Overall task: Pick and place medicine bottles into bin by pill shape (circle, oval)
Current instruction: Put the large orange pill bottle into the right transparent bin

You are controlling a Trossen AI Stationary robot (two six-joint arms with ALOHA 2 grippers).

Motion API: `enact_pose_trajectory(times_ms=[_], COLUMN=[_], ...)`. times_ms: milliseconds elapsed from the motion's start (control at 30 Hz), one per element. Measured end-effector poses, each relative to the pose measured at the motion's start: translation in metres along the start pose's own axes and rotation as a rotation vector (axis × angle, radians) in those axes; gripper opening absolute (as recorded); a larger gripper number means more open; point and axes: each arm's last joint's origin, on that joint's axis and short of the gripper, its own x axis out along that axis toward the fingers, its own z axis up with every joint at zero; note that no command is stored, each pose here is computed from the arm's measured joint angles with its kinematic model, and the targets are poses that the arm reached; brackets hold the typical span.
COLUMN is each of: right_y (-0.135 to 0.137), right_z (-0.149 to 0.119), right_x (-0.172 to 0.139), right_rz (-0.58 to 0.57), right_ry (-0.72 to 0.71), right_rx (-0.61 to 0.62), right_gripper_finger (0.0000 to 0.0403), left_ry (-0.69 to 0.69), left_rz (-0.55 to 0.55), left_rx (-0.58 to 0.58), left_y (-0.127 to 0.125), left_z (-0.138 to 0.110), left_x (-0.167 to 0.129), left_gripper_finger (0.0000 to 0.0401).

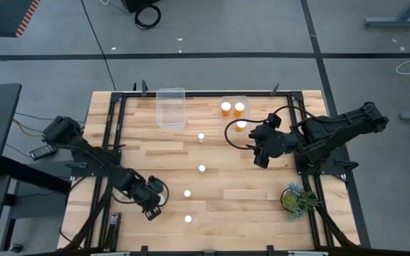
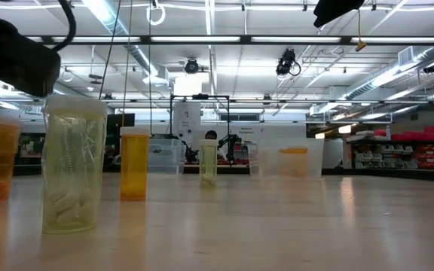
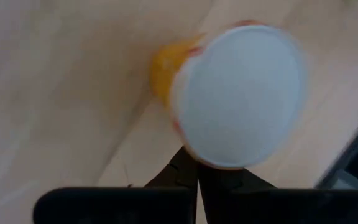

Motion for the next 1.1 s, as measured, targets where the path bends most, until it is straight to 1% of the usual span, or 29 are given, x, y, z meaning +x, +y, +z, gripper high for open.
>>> enact_pose_trajectory(times_ms=[100, 167, 333, 467, 600, 767, 933, 1100], right_y=[0.0, 0.0, 0.0, 0.0, 0.0, 0.0, 0.0, 0.0], right_z=[0.0, 0.0, 0.0, 0.0, 0.0, 0.0, 0.0, 0.0], right_x=[0.0, 0.0, 0.0, 0.0, 0.0, 0.0, 0.0, 0.0], right_rz=[0.0, 0.0, 0.0, 0.0, 0.0, 0.0, 0.001, 0.002], right_ry=[0.0, 0.0, 0.0, 0.0, 0.0, 0.0, -0.001, -0.003], right_rx=[0.0, 0.0, 0.0, 0.0, 0.0, 0.0, 0.001, 0.002], right_gripper_finger=[0.0257, 0.0257, 0.0257, 0.0257, 0.0257, 0.0257, 0.0257, 0.0257], left_ry=[-0.003, -0.007, -0.026, -0.032, -0.031, -0.078, -0.047, -0.072], left_rz=[0.021, 0.036, 0.054, 0.035, 0.027, -0.003, -0.021, -0.05], left_rx=[-0.014, 0.004, 0.019, 0.035, 0.031, 0.032, 0.052, 0.061], left_y=[0.003, 0.005, 0.009, 0.01, 0.012, 0.009, 0.009, 0.008], left_z=[0.006, 0.01, 0.024, 0.034, 0.04, 0.044, 0.043, 0.05], left_x=[0.004, 0.008, 0.019, 0.023, 0.023, 0.023, 0.022, 0.021], left_gripper_finger=[0.0005, 0.0004, 0.0014, 0.0017, 0.0008, 0.0006, 0.0017, 0.0013])
